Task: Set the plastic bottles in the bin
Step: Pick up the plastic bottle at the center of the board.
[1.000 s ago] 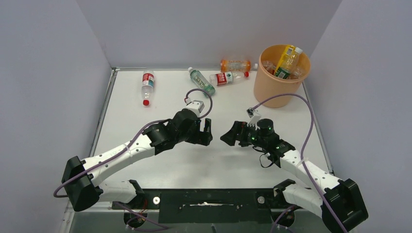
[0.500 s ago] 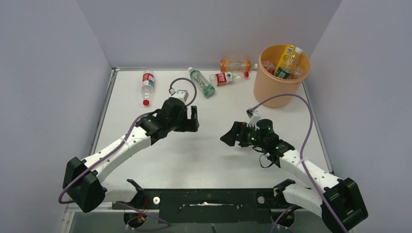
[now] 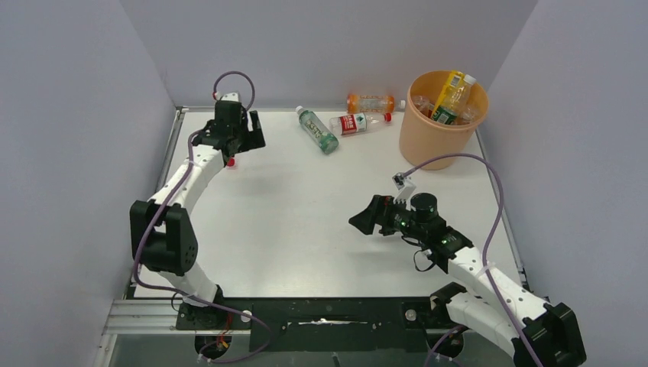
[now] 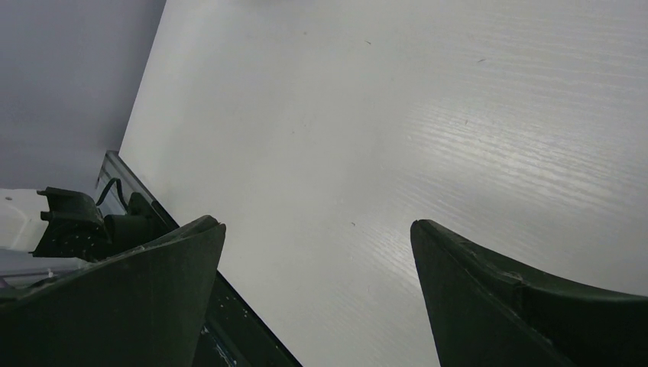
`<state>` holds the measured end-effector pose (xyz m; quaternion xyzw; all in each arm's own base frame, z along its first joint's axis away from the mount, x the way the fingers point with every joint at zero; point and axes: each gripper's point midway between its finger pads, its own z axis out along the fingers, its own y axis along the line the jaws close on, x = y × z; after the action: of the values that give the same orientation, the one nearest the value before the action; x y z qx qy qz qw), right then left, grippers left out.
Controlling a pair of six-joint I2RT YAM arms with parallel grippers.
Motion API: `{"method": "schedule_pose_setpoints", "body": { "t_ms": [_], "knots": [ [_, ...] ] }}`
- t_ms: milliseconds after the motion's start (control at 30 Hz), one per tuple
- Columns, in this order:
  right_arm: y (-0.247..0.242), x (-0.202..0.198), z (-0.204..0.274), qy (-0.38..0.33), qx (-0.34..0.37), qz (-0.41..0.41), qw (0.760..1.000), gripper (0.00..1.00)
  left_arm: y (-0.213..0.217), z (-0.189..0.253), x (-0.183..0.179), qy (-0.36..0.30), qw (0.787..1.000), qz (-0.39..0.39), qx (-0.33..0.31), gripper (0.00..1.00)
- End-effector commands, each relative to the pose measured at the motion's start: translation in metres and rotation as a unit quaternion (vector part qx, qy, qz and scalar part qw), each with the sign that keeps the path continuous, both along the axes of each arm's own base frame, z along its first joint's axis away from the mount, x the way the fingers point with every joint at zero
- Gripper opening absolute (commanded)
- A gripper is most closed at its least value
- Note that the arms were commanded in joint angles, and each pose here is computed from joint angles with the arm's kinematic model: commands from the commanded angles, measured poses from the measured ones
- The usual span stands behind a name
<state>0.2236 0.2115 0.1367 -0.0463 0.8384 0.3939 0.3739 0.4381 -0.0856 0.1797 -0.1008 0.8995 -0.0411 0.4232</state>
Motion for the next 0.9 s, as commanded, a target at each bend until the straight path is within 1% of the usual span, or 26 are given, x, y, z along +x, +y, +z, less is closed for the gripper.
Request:
{"method": "schedule_pose_setpoints", "body": {
  "t_ms": [0, 200, 433, 633, 867],
  "knots": [
    [-0.001, -0.008, 0.013, -0.015, 0.012, 0.002, 1.000, 0.98, 0.036, 0.015, 0.054, -0.038, 0.998, 0.021, 0.046, 0.86],
    [-0.007, -0.017, 0.010, -0.013, 0.007, -0.003, 1.000, 0.98, 0.076, -0.007, 0.097, -0.038, 0.995, 0.051, 0.074, 0.85],
    [-0.008, -0.022, 0.007, -0.005, 0.006, -0.003, 1.000, 0.98, 0.107, -0.030, 0.130, -0.043, 0.990, 0.075, 0.111, 0.85],
    [-0.009, -0.021, 0.004, -0.002, 0.002, -0.006, 1.000, 0.98, 0.113, -0.056, 0.146, -0.036, 0.991, 0.065, 0.115, 0.85],
    [-0.011, -0.021, 0.004, 0.000, -0.005, -0.008, 1.000, 0.98, 0.107, -0.087, 0.152, -0.021, 0.993, 0.047, 0.103, 0.85]
  ]
}}
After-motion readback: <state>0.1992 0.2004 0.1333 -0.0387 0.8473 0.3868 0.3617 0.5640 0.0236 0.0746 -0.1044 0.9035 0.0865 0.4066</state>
